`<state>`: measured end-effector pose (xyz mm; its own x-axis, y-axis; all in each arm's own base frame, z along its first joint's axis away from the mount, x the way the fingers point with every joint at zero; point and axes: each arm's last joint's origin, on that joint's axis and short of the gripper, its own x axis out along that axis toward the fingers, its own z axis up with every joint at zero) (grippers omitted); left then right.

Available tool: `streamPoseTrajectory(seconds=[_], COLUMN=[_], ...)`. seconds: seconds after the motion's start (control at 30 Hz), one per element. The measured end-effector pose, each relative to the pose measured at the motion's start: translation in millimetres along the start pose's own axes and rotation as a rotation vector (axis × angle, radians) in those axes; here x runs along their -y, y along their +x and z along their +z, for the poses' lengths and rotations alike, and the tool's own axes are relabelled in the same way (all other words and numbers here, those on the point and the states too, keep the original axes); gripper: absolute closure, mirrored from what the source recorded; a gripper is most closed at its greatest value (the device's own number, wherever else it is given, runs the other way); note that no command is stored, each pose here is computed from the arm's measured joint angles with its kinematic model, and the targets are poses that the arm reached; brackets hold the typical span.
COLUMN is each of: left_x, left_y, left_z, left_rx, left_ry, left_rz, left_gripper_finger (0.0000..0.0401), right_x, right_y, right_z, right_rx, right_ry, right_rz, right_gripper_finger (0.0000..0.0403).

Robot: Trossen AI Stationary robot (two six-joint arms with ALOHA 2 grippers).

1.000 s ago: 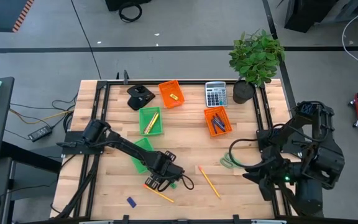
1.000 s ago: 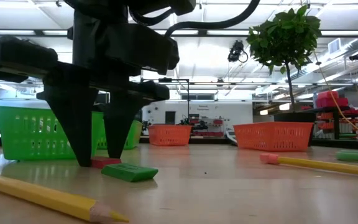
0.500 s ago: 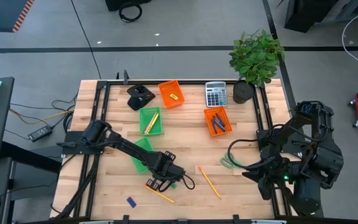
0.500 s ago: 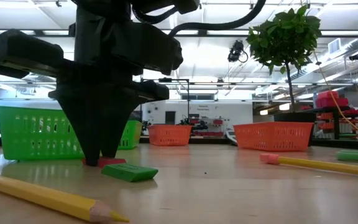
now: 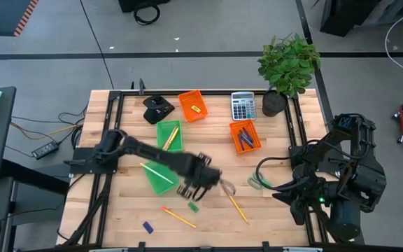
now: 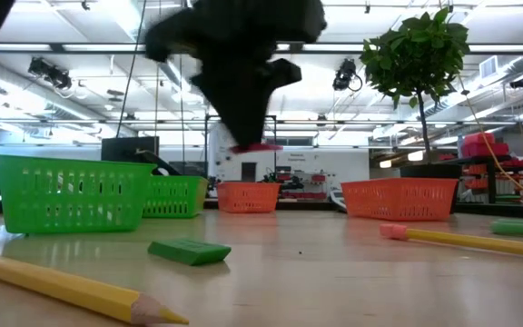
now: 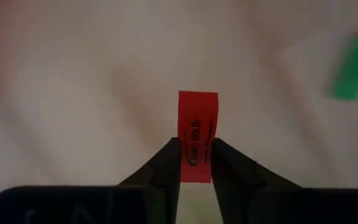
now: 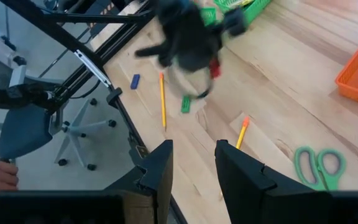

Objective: Sort crayons/erasers/pens/pencils in bins
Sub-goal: Put the red eraser into the top orange bin

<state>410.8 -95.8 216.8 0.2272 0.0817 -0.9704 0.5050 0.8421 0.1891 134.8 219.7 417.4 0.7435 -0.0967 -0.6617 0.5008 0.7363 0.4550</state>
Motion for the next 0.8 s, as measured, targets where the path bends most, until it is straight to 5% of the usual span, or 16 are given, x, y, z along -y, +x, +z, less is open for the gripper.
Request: streamPoseTrajectory(seconds=[0.2,0.47,0.8], left_x=[-80.7,-180.0,-248.4], left_y=[-9.3,-5.2,-6.3], left_z=[-34.0,-121.1,-208.0], left_rx=[-0.068,-0.167,-0.059], left_ry=[-0.112,-0.317,-0.561], left_rz=[0.056,0.066,0.051], left_gripper_finger=[0.0316,0.0315,0.0313], right_x=[0.0,0.6,13.1], right_y=[0.0,1.2,36.7], right_z=[0.0,1.4,57.3], right_rx=[0.000,0.007,0.146], right_ry=[0.017,0.073,0.054], right_rz=[0.000,-0.009,-0.185], right_gripper_finger=[0.0276,0.0276,0.0276])
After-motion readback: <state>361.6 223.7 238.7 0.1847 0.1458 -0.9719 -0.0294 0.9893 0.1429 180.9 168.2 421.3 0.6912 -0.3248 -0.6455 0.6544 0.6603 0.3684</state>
